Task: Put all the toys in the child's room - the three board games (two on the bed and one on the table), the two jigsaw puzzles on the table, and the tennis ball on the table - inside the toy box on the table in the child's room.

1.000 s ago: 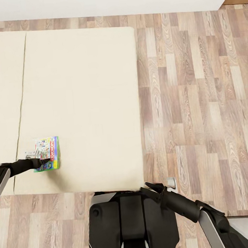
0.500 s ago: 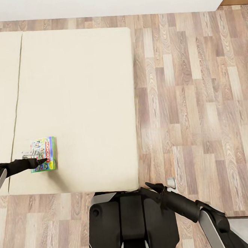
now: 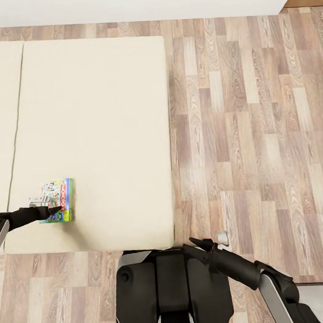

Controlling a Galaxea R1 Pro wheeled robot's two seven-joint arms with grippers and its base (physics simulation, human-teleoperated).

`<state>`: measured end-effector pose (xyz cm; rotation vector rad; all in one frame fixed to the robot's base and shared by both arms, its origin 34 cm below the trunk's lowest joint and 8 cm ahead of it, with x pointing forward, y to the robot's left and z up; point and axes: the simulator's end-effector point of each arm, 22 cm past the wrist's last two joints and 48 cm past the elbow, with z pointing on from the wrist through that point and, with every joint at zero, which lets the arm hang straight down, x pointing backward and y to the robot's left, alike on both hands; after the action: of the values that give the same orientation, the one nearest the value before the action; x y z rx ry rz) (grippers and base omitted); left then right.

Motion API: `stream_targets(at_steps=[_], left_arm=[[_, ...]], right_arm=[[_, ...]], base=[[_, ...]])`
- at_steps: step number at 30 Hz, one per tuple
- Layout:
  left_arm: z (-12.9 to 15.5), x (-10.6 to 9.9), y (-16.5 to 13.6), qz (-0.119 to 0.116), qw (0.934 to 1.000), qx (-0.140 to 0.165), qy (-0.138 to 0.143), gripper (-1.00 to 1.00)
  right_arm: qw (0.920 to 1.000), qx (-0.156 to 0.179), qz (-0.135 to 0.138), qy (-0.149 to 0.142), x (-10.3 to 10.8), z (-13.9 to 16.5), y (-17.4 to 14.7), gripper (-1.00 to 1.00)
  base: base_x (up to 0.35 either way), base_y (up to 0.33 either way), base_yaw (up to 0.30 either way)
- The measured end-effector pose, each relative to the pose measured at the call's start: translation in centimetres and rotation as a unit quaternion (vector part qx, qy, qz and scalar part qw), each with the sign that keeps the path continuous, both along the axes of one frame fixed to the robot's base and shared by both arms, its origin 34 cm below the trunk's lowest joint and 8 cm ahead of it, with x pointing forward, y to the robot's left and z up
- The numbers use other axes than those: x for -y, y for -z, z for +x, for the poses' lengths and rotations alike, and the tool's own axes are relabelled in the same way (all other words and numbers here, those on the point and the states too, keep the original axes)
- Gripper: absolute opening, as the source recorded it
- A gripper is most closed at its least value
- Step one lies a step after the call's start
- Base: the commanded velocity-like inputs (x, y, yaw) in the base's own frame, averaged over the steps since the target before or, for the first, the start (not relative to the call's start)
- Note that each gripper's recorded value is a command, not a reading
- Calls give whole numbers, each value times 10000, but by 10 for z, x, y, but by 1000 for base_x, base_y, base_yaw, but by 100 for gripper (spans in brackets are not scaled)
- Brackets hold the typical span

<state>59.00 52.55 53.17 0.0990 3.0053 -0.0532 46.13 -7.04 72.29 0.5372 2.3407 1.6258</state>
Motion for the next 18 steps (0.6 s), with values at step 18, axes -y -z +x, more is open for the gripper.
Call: stream_targets(at_steps=[18], left_arm=[[0, 3, 1, -22, 10000, -4, 2, 100]], right_arm=[[10000, 0, -3, 4, 0, 0, 0, 100]], base=[[0, -151, 0]])
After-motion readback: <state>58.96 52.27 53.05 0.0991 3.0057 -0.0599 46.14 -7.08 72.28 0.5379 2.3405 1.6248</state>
